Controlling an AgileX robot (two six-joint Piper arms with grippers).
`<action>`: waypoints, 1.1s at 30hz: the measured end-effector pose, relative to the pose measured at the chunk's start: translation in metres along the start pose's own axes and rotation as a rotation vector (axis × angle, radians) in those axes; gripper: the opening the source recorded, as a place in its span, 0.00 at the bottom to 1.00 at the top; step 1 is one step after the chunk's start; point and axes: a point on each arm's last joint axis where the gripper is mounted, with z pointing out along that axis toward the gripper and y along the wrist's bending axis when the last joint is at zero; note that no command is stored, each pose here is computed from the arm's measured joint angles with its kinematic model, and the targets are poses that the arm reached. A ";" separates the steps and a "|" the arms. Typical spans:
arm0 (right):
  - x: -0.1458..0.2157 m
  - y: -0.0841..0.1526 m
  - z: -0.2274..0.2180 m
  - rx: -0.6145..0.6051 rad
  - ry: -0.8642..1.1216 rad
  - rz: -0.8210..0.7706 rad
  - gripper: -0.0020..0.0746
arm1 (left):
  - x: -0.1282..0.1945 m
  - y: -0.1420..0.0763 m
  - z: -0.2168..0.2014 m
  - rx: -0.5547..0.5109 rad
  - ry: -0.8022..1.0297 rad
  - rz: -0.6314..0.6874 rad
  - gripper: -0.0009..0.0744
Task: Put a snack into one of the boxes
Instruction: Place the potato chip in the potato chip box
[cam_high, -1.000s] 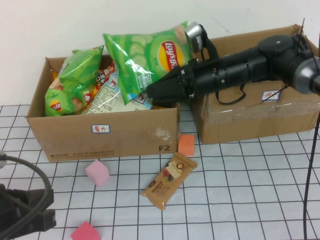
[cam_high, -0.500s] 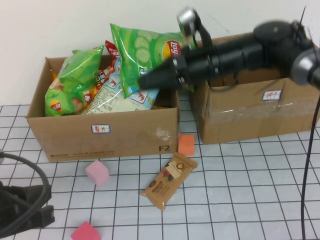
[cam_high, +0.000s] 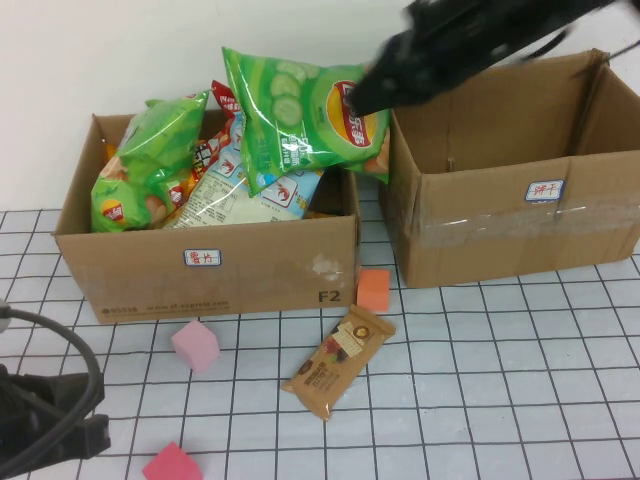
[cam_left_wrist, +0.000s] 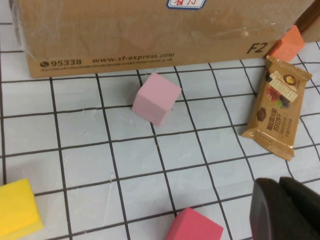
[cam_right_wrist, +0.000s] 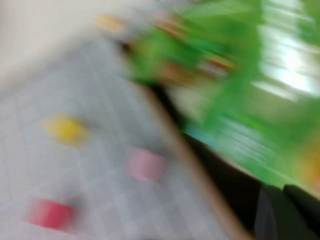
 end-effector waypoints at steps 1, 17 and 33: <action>0.000 -0.003 -0.011 0.086 0.034 -0.019 0.03 | 0.000 0.000 0.000 0.000 0.000 0.002 0.01; 0.101 -0.139 -0.182 0.726 0.205 0.343 0.03 | -0.001 0.000 0.000 -0.004 -0.008 0.013 0.01; 0.192 -0.206 -0.132 0.409 0.187 0.527 0.03 | -0.003 0.000 0.000 0.003 -0.038 -0.027 0.01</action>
